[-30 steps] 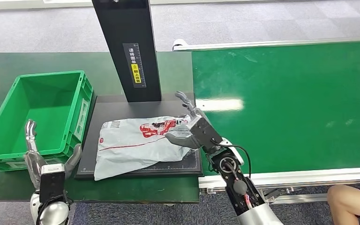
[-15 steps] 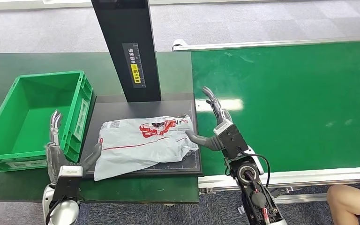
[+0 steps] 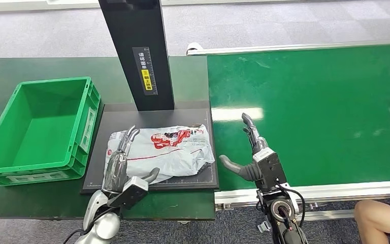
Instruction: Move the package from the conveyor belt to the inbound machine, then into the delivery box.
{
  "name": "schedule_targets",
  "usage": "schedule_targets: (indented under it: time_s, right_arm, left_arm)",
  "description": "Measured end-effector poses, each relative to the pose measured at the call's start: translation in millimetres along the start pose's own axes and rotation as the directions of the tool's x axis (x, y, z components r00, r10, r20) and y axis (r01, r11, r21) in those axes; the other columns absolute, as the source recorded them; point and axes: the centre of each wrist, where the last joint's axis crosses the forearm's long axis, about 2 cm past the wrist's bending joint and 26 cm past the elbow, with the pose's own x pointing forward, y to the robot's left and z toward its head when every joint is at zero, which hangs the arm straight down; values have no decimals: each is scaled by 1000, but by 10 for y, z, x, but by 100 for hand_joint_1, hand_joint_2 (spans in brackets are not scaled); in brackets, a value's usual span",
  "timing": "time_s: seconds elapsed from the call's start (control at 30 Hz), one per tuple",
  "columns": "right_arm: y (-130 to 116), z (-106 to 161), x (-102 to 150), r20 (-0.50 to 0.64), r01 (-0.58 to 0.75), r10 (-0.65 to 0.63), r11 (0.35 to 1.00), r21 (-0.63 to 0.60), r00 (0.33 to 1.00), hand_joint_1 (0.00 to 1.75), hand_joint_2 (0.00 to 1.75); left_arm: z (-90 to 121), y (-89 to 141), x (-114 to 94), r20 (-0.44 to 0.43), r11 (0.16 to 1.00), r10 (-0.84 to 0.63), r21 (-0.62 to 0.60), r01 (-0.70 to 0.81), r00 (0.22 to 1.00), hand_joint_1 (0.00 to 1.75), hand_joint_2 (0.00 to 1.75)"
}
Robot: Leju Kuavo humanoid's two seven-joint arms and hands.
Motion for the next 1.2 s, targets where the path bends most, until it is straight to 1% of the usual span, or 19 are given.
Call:
schedule_targets:
  time_s: [0.17,0.23,0.33,0.4,0.43,0.47,0.53,0.57,0.67,0.87,1.2]
  right_arm:
    - [2,2,-1,13,31,-30,999,-12,999,0,175]
    - [4,2,0,14,35,-35,999,-14,999,0,175]
    - [5,2,0,14,35,-35,999,-15,999,0,175]
    - [14,1,3,16,43,-42,999,-21,999,0,175]
    - [18,0,4,18,47,-47,999,-25,999,0,175]
    - [22,0,5,21,52,-52,998,-29,998,0,175]
    - [25,1,5,26,58,-57,998,-32,998,0,175]
    - [29,0,6,27,60,-59,998,-33,998,0,175]
    - [40,0,9,30,68,-67,997,-40,997,0,175]
    - [52,18,2,24,73,-72,996,-48,997,0,175]
    - [60,40,-8,17,75,-74,996,-49,997,0,175]
  left_arm:
    - [12,-180,-270,-77,994,-32,-110,23,997,0,175]
    - [20,-211,-330,-97,991,-35,-135,21,995,0,175]
    - [24,-219,-344,-102,990,-35,-141,21,994,0,175]
    - [5,-251,-445,-134,984,-46,-179,21,990,0,175]
    - [-13,-262,-499,-151,980,-52,-200,21,987,5,175]
    - [-34,-271,-555,-171,975,-60,-223,21,983,48,175]
    - [-85,-272,-589,-187,970,-65,-243,18,980,136,175]
    - [-108,-272,-604,-196,967,-66,-253,15,978,175,175]
    - [-161,-260,-641,-213,964,-67,-265,9,975,175,175]
    - [-233,-216,-661,-204,974,-53,-228,5,978,175,175]
    - [-275,-189,-662,-199,976,-51,-217,7,979,175,175]
